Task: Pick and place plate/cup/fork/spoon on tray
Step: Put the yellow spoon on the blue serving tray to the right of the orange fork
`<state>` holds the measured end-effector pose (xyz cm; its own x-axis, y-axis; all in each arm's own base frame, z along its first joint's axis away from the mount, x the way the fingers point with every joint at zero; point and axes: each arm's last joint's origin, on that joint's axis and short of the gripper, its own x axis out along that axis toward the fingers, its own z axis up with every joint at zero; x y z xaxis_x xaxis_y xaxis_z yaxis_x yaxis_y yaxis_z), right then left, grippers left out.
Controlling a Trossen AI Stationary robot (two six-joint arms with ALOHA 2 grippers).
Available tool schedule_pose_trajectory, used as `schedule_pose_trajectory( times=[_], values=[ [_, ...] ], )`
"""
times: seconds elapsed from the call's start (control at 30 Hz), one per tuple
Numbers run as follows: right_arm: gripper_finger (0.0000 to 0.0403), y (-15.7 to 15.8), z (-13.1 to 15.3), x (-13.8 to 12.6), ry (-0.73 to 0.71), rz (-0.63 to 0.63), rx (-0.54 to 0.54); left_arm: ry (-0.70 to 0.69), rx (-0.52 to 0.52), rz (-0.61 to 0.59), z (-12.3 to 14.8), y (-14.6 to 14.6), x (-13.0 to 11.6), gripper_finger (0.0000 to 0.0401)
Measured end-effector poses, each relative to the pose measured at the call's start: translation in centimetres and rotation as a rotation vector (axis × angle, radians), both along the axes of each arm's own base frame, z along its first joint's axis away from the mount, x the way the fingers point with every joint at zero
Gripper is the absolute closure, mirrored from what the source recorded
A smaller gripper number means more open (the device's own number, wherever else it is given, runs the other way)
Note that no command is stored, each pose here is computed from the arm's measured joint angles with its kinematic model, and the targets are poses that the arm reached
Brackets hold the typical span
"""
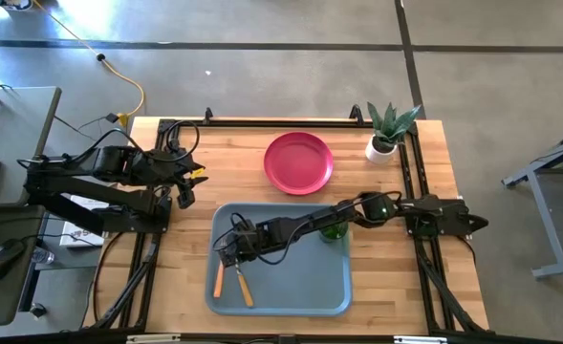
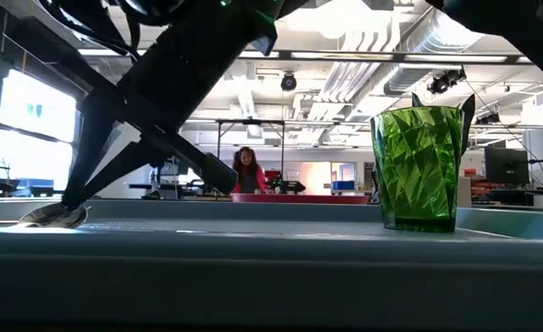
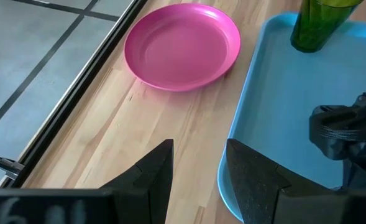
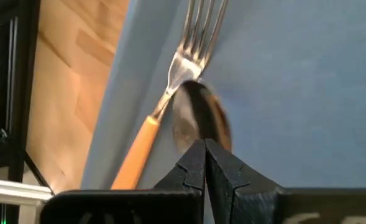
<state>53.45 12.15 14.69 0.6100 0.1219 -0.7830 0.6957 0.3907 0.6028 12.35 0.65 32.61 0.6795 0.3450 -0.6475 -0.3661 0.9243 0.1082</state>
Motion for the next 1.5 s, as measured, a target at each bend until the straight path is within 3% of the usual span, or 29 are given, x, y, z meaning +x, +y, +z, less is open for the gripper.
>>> schedule_pose_trajectory(
  times=[0.8, 1.5],
  values=[
    [0.0403, -0.8, -0.3, 0.4, -0.017, -0.031, 0.015, -0.003, -0.003, 0.006, 0.0, 0.0, 0.0, 0.0261],
    [0.0403, -2.5, -0.4, 0.5, 0.002, -0.169, -0.003, -0.002, 0.000, 0.009, 0.0, 0.0, 0.0, 0.0261]
  ],
)
